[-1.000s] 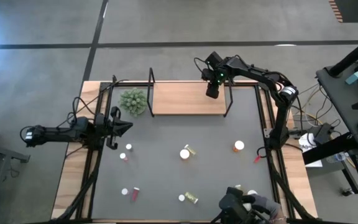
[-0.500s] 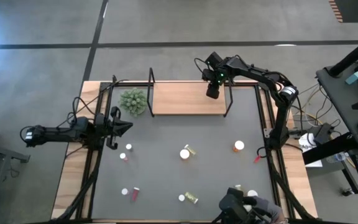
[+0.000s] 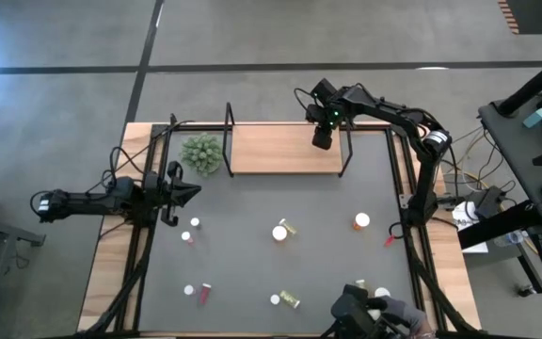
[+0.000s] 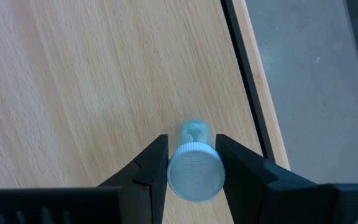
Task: Pick and place medicine bottles onto shelf by color
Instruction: Put the top right blue pill bottle on the shelf, then put the top left orange pill bottle on the shelf
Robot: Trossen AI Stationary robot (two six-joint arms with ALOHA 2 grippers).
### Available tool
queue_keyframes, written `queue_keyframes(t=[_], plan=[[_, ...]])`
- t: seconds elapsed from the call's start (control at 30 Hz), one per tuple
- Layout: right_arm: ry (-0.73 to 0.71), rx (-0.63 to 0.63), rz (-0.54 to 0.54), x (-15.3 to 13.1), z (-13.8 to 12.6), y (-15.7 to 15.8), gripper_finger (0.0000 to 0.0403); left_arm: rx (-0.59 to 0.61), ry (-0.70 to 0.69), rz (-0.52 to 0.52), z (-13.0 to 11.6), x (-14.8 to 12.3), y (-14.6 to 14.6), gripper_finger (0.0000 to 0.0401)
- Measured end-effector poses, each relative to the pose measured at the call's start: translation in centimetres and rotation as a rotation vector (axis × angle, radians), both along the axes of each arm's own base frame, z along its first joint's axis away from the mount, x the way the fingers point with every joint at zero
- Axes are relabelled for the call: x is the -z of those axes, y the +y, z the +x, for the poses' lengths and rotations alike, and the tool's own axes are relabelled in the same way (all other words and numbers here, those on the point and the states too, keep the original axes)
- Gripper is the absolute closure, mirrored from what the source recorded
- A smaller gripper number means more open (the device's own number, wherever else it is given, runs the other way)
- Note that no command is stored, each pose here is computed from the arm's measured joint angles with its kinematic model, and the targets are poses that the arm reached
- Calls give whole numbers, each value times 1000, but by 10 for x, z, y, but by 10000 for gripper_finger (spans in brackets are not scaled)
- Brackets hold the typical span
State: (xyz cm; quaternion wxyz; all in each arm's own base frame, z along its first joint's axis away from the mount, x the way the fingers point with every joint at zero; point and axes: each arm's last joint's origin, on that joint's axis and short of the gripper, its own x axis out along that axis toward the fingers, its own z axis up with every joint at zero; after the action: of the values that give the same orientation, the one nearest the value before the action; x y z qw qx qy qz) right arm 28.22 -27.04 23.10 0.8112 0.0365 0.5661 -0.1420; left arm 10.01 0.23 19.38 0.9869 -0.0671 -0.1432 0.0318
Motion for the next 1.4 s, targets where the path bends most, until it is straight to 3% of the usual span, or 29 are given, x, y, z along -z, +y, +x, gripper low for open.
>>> queue_keyframes(t=[0.37,0.97,1.4], plan=[[3,-1,4,3,1,-1,276,0,0,0,0,0,0,401],[-15,49,12,5,3,-3,183,0,0,0,0,0,0,401],[-67,231,-32,-36,8,-10,116,0,0,0,0,0,0,401]])
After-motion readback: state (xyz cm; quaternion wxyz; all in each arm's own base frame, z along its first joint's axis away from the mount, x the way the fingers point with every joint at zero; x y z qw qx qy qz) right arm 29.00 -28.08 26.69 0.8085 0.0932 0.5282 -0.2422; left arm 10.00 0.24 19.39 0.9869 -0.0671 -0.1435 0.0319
